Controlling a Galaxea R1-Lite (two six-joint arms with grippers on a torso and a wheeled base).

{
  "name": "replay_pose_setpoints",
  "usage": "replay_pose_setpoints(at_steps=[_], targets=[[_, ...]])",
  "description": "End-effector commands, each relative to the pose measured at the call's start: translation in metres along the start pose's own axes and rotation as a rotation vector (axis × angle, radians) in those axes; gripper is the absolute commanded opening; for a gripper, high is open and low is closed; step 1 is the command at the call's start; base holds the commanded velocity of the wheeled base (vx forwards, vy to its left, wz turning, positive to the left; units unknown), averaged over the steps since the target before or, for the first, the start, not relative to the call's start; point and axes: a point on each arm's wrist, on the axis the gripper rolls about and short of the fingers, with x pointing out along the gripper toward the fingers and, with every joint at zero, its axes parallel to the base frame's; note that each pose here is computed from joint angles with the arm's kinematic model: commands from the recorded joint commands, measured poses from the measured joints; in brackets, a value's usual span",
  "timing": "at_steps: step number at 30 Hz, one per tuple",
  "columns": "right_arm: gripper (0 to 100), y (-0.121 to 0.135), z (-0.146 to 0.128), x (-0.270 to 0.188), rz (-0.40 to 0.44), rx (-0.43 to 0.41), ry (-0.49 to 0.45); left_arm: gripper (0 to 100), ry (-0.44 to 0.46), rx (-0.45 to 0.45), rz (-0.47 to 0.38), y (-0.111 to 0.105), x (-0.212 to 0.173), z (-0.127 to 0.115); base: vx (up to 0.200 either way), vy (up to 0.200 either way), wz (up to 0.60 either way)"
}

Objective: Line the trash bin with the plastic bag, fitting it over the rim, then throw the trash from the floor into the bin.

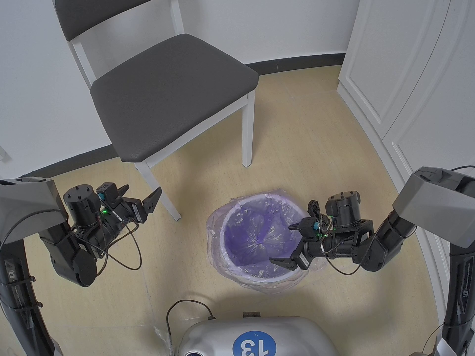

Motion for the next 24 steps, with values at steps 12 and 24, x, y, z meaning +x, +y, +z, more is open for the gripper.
replay_pose_setpoints(at_steps=[12, 24], targets=[[100, 0.011, -0.012, 0.012, 0.084, 0.027, 0.026, 100, 0.016, 0.010, 0.000, 0.000, 0.001, -0.006, 0.000, 0.000, 0.00], [0, 0.023, -0.014, 0.008, 0.110, 0.018, 0.042, 100, 0.015, 0.015, 0.001, 0.000, -0.002, -0.005, 0.000, 0.000, 0.00]])
